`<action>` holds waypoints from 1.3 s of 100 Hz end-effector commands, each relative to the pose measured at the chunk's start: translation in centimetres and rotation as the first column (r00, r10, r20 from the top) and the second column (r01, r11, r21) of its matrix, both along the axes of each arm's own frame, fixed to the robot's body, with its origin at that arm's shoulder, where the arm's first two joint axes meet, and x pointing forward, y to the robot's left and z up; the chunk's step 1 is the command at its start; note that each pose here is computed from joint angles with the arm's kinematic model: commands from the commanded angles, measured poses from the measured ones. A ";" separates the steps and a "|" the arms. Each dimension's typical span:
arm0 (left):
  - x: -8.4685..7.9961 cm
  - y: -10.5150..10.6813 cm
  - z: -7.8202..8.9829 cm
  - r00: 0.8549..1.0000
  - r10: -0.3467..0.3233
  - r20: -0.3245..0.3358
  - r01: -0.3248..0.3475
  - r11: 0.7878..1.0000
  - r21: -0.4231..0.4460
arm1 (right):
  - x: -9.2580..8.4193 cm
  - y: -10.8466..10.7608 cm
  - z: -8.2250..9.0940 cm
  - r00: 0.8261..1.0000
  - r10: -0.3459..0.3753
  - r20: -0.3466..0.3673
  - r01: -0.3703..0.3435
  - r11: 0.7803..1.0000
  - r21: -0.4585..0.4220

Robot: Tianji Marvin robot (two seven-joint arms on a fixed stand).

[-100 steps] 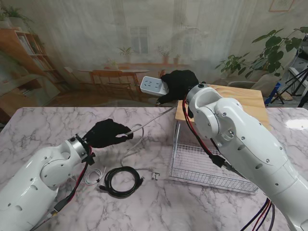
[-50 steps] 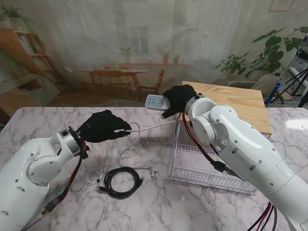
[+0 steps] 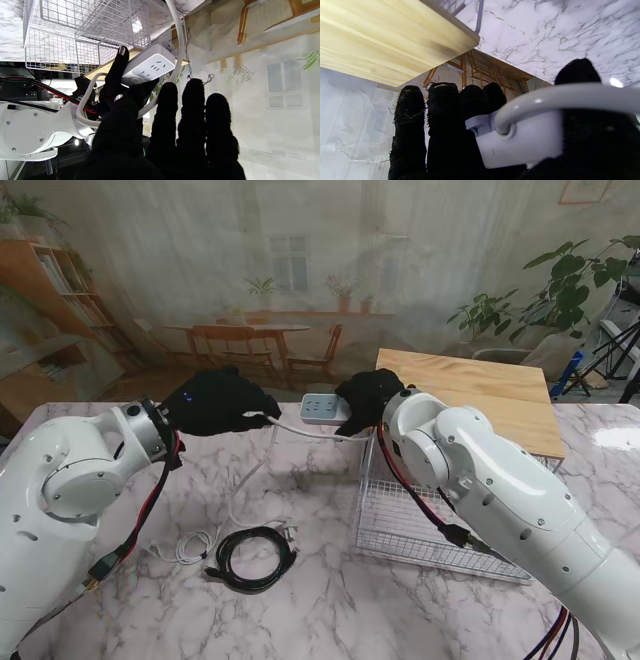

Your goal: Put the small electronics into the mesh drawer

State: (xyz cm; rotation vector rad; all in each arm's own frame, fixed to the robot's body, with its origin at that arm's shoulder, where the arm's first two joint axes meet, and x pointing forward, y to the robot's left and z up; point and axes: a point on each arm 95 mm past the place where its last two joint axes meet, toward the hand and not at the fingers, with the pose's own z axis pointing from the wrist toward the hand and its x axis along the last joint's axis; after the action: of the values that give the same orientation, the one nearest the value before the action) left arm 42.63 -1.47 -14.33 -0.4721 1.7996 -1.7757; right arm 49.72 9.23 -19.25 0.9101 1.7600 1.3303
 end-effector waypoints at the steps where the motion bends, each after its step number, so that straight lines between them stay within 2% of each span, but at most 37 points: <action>1: 0.4 0.1 0.6 1.000 0.014 0.015 -0.014 1.000 0.022 | -0.3 0.1 -0.3 1.000 0.004 -0.012 -0.004 1.000 0.013; 24: 2.4 0.1 1.6 0.998 0.067 0.016 -0.068 0.997 0.031 | -1.2 0.3 0.0 0.999 0.000 -0.043 0.004 0.995 0.099; 42: 3.8 -0.6 2.4 0.997 0.075 0.013 -0.076 0.996 0.046 | -2.4 0.7 0.1 0.998 0.002 -0.067 0.011 0.982 0.191; 72: 5.6 -1.9 3.0 0.997 0.083 -0.007 -0.082 0.994 0.065 | -4.4 1.6 -0.7 0.992 0.077 -0.098 -0.046 0.959 0.281; 109: 7.0 -2.7 3.4 0.996 0.084 -0.039 -0.079 0.991 0.110 | -6.5 2.6 -0.5 0.972 0.195 -0.129 -0.130 0.909 0.396; 123: 7.3 -3.3 3.2 0.996 0.070 -0.053 -0.063 0.990 0.122 | -7.0 3.0 -0.5 0.957 0.236 -0.167 -0.137 0.880 0.455; 130: 7.5 -3.6 3.0 0.996 0.066 -0.067 -0.058 0.990 0.127 | -7.2 3.2 -0.4 0.941 0.262 -0.215 -0.125 0.859 0.497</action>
State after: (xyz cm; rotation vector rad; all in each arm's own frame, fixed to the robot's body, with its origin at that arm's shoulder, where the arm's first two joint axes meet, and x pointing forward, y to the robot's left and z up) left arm 49.73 -4.96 -11.40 -0.5214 1.8972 -1.6281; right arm 43.03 11.92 -19.71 1.2454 1.7641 1.8967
